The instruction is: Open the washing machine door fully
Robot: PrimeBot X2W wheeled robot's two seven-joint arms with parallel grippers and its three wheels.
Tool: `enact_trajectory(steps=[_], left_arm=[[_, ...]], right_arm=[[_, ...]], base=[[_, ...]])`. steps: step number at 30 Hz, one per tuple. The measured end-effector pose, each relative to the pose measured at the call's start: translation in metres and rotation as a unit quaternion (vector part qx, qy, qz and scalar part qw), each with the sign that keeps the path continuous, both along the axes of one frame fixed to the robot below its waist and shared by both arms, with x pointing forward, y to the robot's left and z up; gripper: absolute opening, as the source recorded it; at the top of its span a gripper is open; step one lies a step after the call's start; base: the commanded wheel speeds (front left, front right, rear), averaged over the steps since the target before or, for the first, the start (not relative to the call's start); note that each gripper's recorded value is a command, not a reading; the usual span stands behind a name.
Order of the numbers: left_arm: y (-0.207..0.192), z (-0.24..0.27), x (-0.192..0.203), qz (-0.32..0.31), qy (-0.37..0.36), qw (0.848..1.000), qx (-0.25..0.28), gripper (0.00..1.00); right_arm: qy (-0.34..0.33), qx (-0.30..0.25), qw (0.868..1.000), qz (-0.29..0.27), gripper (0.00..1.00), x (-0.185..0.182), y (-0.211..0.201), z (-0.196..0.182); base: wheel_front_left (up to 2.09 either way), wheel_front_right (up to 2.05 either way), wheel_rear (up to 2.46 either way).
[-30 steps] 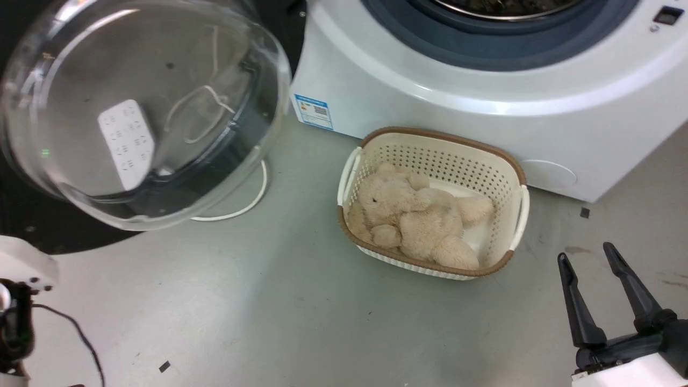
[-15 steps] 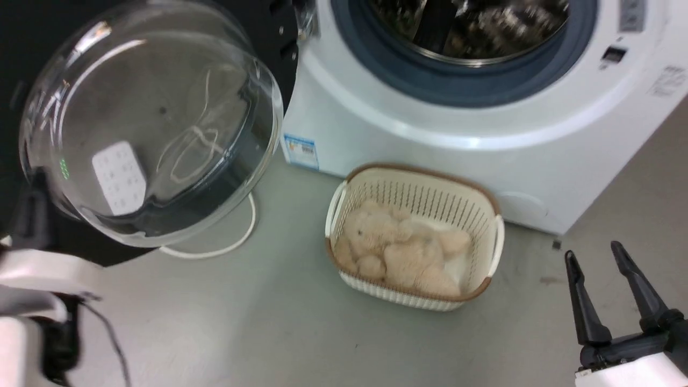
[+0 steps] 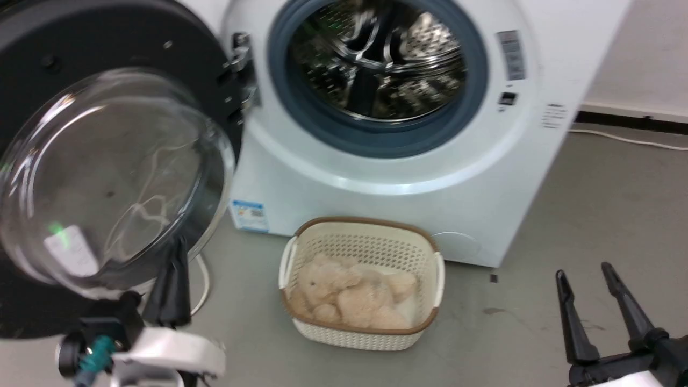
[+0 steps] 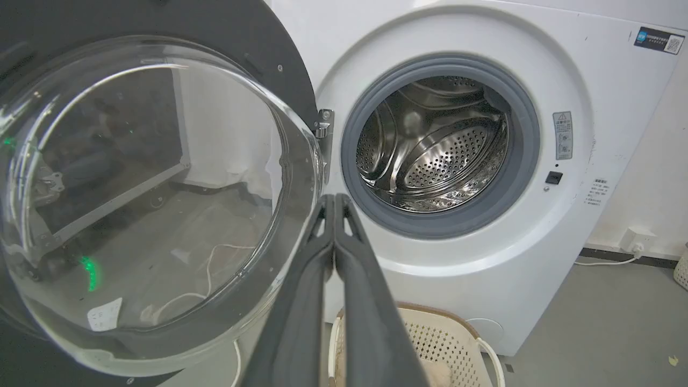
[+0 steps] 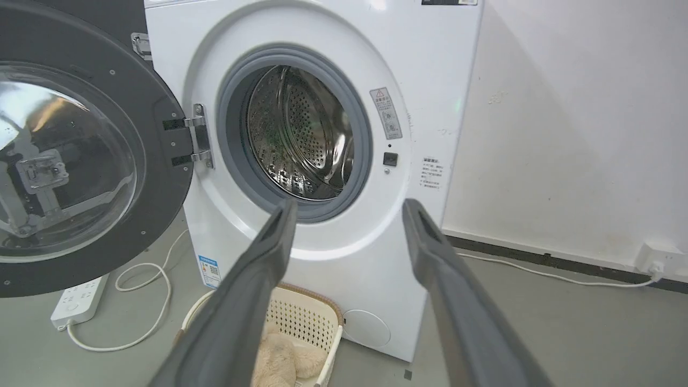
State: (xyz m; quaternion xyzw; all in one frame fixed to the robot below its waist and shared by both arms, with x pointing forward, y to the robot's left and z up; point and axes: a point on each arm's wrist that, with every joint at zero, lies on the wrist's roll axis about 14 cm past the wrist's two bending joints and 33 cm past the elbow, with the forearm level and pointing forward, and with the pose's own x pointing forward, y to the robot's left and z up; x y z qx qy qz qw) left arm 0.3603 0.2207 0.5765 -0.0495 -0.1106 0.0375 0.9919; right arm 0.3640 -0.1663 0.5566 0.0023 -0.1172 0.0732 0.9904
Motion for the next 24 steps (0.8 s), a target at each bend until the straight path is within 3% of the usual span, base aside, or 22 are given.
enact_trajectory(steps=[1,14,24], left_arm=[[-0.006,-0.005,0.000,-0.006,0.007,1.000,0.001,1.00],[-0.066,-0.057,-0.014,-0.075,0.068,0.995,0.004,1.00],[-0.066,-0.073,-0.019,-0.061,0.095,0.993,0.043,1.00]], right_arm=[[-0.002,0.000,1.000,-0.005,1.00,-0.003,-0.003,0.001],[0.005,0.009,0.999,-0.042,1.00,-0.028,-0.023,-0.004],[0.030,0.011,0.998,-0.049,1.00,-0.033,-0.025,-0.020]], base=[[0.00,0.00,0.00],[0.00,0.00,0.00],[0.00,0.00,0.00]])
